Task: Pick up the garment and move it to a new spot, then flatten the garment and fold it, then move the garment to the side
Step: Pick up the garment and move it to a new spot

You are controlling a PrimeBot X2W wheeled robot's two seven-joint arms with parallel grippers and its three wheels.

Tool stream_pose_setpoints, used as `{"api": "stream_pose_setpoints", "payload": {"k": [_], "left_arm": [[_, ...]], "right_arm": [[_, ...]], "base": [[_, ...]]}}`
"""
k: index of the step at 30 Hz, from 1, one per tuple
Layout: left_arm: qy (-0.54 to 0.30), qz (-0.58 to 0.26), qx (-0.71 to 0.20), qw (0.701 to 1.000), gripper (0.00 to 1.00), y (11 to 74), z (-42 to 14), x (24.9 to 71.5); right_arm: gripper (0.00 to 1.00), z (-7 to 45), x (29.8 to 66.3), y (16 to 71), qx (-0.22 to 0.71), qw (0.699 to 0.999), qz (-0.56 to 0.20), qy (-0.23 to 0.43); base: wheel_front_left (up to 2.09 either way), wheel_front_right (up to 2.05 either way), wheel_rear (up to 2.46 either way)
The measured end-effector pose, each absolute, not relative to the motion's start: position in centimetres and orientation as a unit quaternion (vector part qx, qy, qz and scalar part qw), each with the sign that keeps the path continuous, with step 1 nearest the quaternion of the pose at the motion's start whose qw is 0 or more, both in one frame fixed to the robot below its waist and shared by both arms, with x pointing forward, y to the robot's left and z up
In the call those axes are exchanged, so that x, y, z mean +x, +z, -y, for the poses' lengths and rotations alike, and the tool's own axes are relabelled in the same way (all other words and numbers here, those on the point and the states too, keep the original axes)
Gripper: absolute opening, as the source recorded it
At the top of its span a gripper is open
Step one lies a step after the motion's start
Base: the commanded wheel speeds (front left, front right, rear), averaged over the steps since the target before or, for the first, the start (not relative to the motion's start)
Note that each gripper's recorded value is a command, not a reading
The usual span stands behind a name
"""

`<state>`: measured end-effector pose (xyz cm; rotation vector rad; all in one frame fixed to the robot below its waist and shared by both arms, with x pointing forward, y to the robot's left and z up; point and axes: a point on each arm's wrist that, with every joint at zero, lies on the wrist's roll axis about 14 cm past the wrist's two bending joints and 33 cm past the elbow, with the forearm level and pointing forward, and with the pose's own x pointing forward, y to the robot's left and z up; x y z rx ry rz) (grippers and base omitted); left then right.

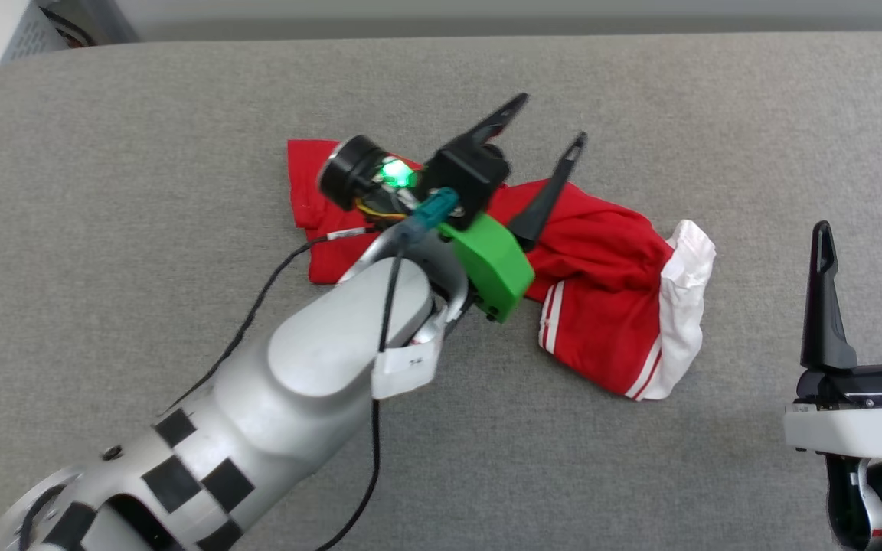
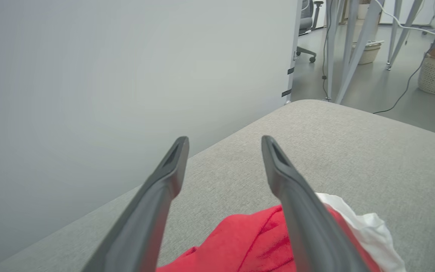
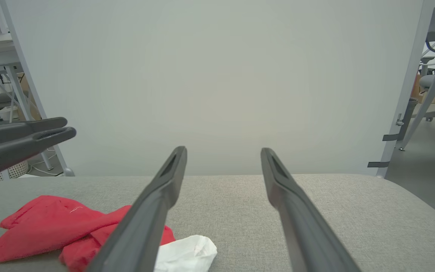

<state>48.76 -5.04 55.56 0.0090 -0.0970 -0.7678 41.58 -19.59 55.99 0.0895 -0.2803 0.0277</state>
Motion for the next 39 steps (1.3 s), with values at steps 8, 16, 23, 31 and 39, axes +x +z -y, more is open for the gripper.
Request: {"api": "stream_pose_setpoints", "payload": {"k": [8, 16, 23, 31, 39], "left_arm": [[-0.154, 0.118, -0.005, 0.981, 1.0, 59.5, -8.1, 48.1], [0.015, 0.145, 0.008, 0.989, 1.0, 59.8, -18.7, 42.9], [0.057, 0.111, -0.009, 0.992, 1.0, 56.6, -21.6, 37.9], [0.012, 0.088, -0.027, 0.996, 1.0, 54.2, -19.4, 35.1], [-0.008, 0.067, -0.032, 0.997, 1.0, 52.5, -17.7, 34.0]], "right_arm": [[1.0, 18.0, 40.6, 57.4, 0.05, 0.986, 0.156, 0.037], [1.0, 17.1, 39.3, 58.4, 0.052, 0.983, 0.166, 0.051], [1.0, 17.0, 37.8, 58.1, 0.053, 0.985, 0.158, 0.052], [1.0, 17.4, 36.0, 55.1, 0.053, 0.991, 0.112, 0.045], [1.0, 17.8, 34.8, 53.7, 0.053, 0.994, 0.089, 0.038]], "base": [[0.0, 0.0, 0.0], [0.0, 0.0, 0.0], [0.0, 0.0, 0.0], [0.0, 0.0, 0.0], [0.0, 0.0, 0.0]]}}
